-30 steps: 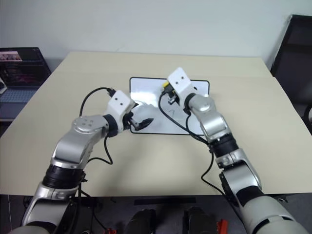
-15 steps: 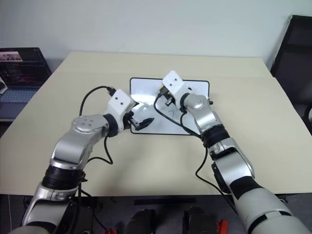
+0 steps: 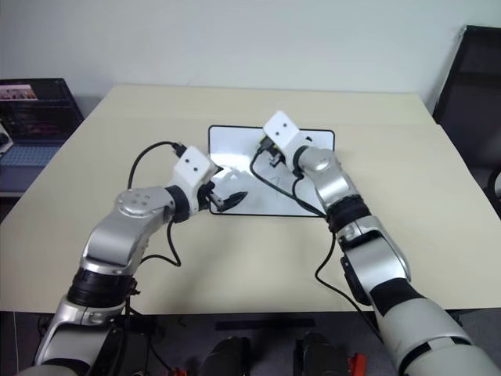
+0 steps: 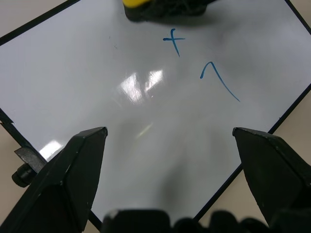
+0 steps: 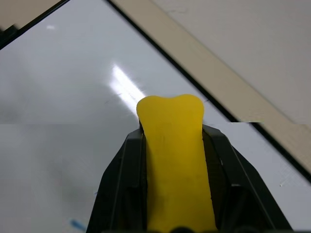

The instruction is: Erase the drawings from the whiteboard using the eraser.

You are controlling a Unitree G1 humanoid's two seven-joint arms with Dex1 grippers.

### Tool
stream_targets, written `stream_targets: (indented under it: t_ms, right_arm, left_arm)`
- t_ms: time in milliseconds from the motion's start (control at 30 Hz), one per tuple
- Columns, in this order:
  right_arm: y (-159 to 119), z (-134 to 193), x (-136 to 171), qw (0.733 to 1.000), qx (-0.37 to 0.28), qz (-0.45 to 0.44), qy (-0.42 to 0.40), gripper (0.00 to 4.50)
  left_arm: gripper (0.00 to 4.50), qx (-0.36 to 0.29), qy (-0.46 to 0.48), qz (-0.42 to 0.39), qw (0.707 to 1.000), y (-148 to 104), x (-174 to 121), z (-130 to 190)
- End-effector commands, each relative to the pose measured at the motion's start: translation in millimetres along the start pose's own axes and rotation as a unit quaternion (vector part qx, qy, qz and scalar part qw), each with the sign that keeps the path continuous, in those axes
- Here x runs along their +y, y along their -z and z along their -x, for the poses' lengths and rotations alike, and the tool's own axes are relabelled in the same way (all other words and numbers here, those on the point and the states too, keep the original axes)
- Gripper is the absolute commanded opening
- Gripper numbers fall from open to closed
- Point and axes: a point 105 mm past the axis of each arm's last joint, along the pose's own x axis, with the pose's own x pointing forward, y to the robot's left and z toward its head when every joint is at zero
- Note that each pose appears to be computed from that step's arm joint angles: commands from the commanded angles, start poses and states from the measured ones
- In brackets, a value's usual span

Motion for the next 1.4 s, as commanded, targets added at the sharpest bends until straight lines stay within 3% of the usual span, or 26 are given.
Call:
stream_targets:
  t_ms: [33, 300, 467, 667, 767, 900, 1133, 1400]
  right_arm:
    - [5.6, -0.1, 1.8, 1.000, 0.014, 0.012, 0.002, 1.15]
    - [-11.0, 3.3, -37.1, 0.994, -0.014, 0.014, 0.106, 1.14]
    - [-0.3, 1.4, -30.9, 0.996, 0.004, 0.007, 0.088, 1.14]
    - [15.1, -0.6, 1.6, 0.999, 0.030, -0.015, -0.012, 1.14]
    - [8.0, -0.1, 2.6, 1.000, 0.015, -0.024, -0.011, 1.14]
    - [-21.2, 5.0, -19.7, 0.997, -0.042, -0.052, 0.039, 1.14]
    - [-49.2, 44.1, -19.4, 0.980, -0.136, -0.143, 0.020, 1.14]
    - [-20.3, 108.0, 2.5, 0.972, -0.137, -0.192, 0.016, 1.14]
  left_arm:
    - [4.50, -0.029, -0.013, -0.020, 0.999, -15.7, 3.3, 4.3]
    - [4.50, -0.030, -0.012, -0.021, 0.999, -14.7, 2.6, 4.1]
    - [4.50, -0.031, -0.011, -0.020, 0.999, -13.7, 0.8, 3.8]
    - [4.50, -0.032, -0.008, -0.019, 0.999, -13.6, -2.1, 3.3]
    - [4.50, -0.031, -0.007, -0.018, 0.999, -13.4, -2.2, 3.2]
    - [4.50, -0.035, -0.018, -0.015, 0.999, -14.8, 2.9, 4.6]
    - [4.50, -0.037, -0.020, 0.005, 0.999, -5.7, 9.1, 14.5]
    - [4.50, -0.048, -0.010, 0.032, 0.998, 17.6, 13.6, 32.2]
